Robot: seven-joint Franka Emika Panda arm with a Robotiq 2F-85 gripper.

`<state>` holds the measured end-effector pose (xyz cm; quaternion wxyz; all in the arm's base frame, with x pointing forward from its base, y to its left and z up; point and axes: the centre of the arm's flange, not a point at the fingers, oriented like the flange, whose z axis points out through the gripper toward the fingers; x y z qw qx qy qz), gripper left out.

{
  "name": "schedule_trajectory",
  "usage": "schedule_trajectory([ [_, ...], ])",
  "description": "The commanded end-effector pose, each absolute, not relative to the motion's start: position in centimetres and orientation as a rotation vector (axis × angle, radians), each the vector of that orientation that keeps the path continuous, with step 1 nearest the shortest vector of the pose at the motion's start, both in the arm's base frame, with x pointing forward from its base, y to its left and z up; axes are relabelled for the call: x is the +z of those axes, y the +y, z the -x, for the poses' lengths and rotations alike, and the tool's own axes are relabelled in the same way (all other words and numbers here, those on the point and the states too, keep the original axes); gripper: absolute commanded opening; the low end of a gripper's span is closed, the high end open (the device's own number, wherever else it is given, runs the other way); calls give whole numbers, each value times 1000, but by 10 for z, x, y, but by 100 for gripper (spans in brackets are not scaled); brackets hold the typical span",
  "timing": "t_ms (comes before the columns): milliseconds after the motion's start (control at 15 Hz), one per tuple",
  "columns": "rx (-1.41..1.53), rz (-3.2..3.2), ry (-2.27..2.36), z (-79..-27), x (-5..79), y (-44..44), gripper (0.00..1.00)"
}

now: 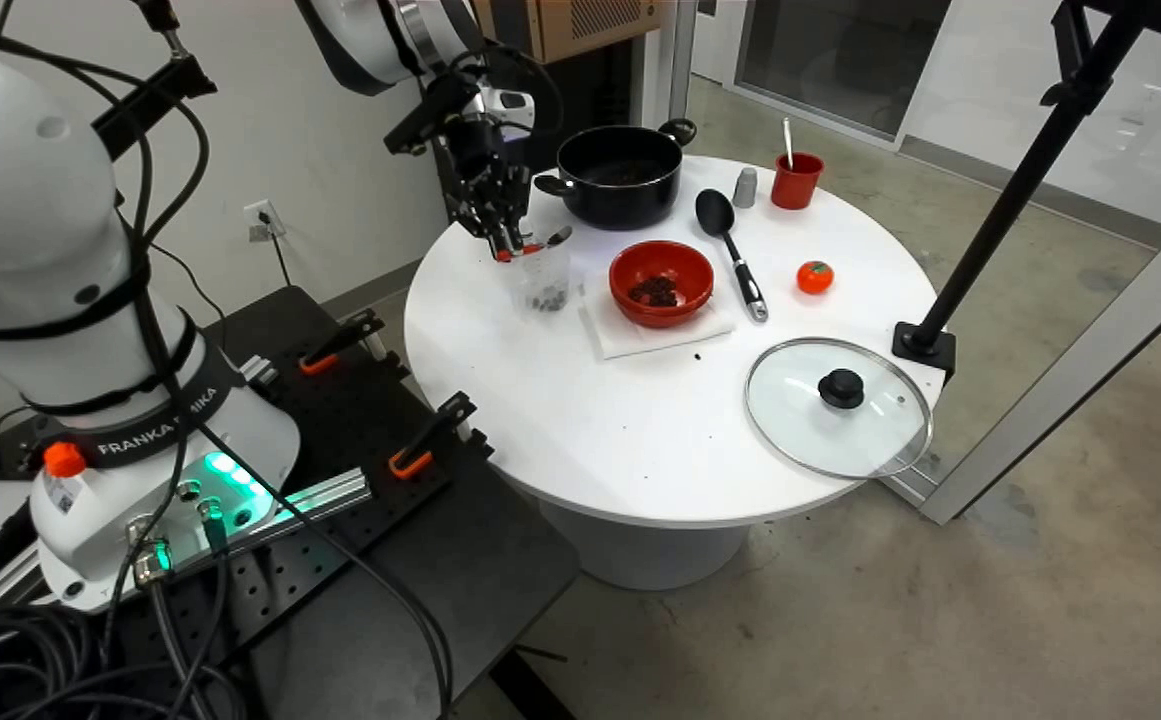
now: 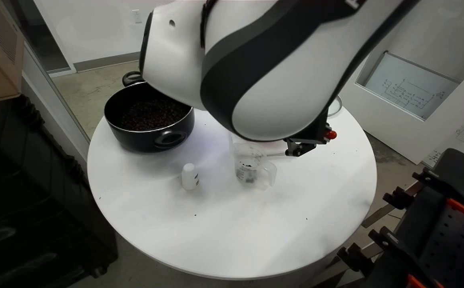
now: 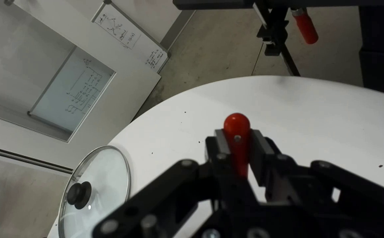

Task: Use the small spoon on the table to scoop some beans out of the red bowl into the jar

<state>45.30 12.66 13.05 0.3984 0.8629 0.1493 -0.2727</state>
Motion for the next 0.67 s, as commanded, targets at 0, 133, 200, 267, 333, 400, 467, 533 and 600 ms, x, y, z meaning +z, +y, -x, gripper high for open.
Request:
schedule_trajectory([
  [0, -674, -2136, 372, -456, 130, 135, 5],
  [133, -671, -2126, 374, -457, 129, 138, 5],
  [200, -669, -2120, 373, -456, 129, 140, 5],
  [267, -665, -2114, 371, -456, 129, 141, 5],
  [333, -663, -2108, 368, -456, 130, 143, 5],
  [400, -660, -2100, 365, -455, 130, 144, 5],
  [467, -656, -2092, 364, -455, 130, 145, 5],
  [533, -653, -2085, 361, -454, 130, 146, 5],
  [600, -650, -2079, 359, -454, 131, 147, 5],
])
